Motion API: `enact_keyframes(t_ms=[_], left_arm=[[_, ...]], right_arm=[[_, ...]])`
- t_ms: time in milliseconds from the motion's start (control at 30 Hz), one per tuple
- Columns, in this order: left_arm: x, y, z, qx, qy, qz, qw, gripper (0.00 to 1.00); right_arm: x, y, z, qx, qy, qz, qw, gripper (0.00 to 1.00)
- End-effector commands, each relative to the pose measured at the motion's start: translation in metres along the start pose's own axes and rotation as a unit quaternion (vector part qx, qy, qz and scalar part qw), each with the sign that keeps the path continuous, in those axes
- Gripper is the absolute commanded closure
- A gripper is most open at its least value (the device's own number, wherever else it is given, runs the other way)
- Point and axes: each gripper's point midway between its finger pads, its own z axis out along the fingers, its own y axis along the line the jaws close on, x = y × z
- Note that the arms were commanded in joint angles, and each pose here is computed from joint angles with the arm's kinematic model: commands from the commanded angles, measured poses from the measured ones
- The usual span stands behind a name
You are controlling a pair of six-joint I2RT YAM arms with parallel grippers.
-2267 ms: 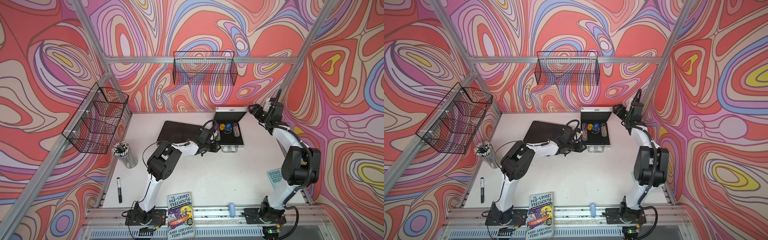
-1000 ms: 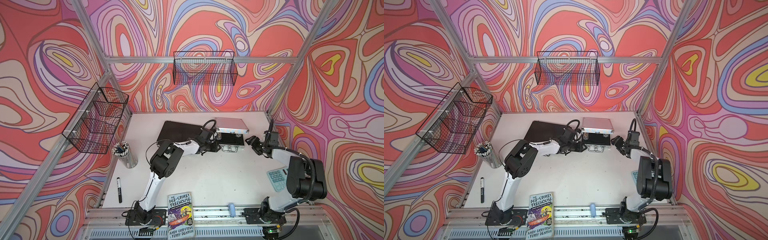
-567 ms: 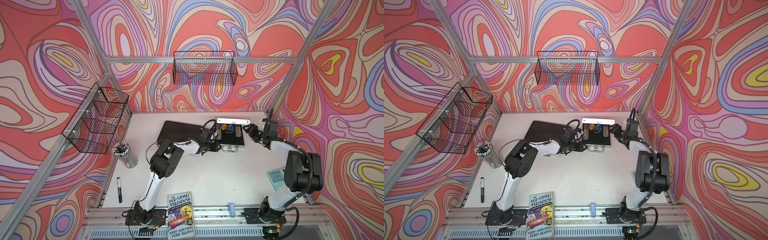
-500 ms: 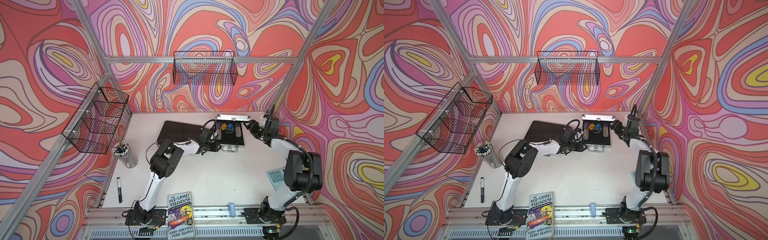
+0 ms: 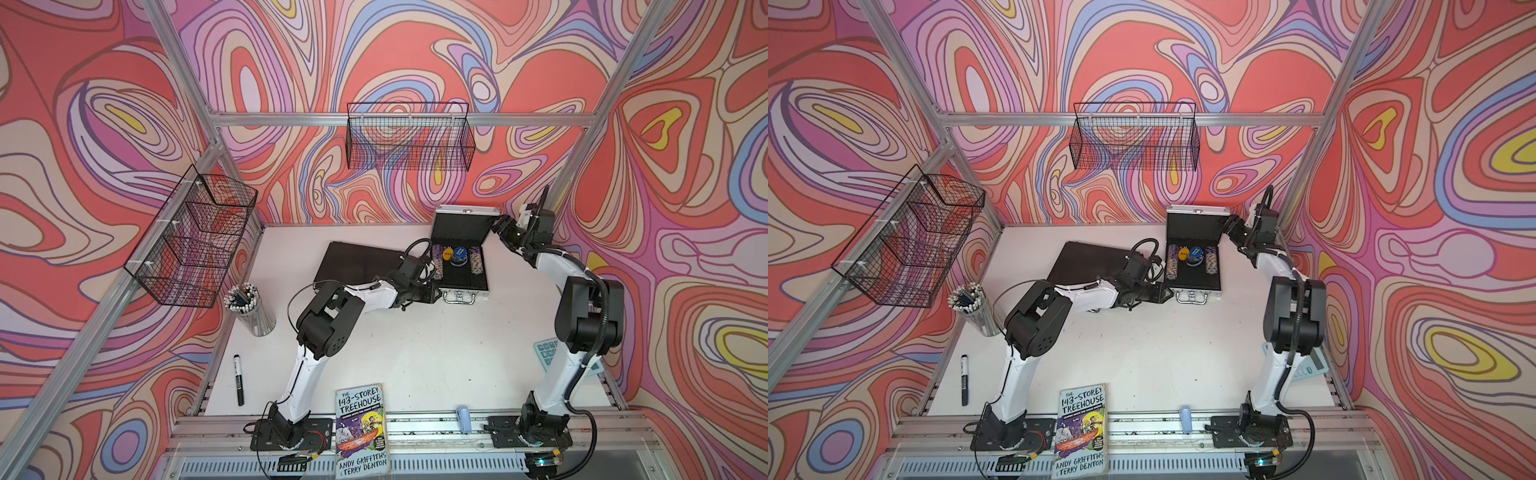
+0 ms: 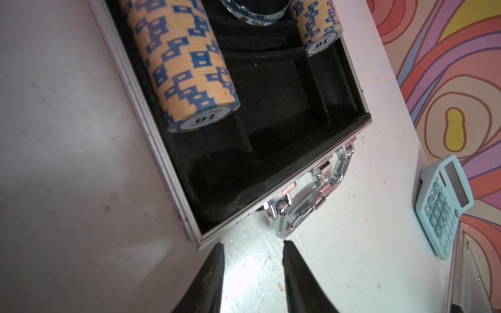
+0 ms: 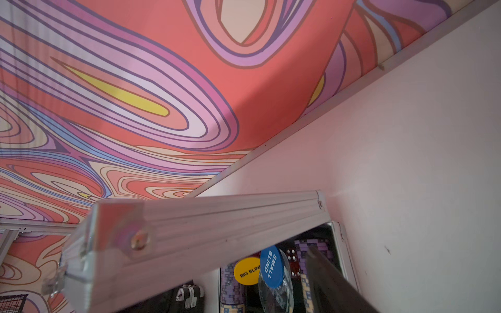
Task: Open the poker set cases
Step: Open the case lid on the poker set case.
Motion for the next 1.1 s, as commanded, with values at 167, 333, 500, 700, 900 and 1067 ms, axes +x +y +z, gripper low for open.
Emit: enact_keyframes(t_ms=[167,333,500,700,900,1067], left_arm=[[-0.004,-0.003,-0.017,-0.012,-0.011,0.014,1.000,0.62],[-0.004,-0.002,-0.018,-0.013,-0.012,0.014,1.000,0.62],[-0.002,-0.001,-0.018,-0.013,-0.011,0.011,1.000,0.62],[0.001,0.001,-0.020,-0.017,-0.009,0.010,1.000,0.62],[-0.001,0.002,-0.021,-0.017,-0.014,0.010,1.000,0.62],[-0.002,0.000,-0.020,-0.013,-0.014,0.010,1.000,0.62]], right_arm=[[-0.022,0.008,0.020,-0.013,-0.014,-0.008,1.000,0.26],[-0.023,0.001,0.032,-0.012,-0.012,-0.003,1.000,0.26],[-0.020,-0.010,0.046,-0.006,-0.006,0.002,1.000,0.26],[-0.015,-0.018,0.056,-0.002,-0.003,0.006,1.000,0.26],[-0.012,-0.017,0.056,-0.006,0.001,0.004,1.000,0.23],[-0.004,-0.020,0.046,0.007,0.008,-0.011,1.000,0.21]])
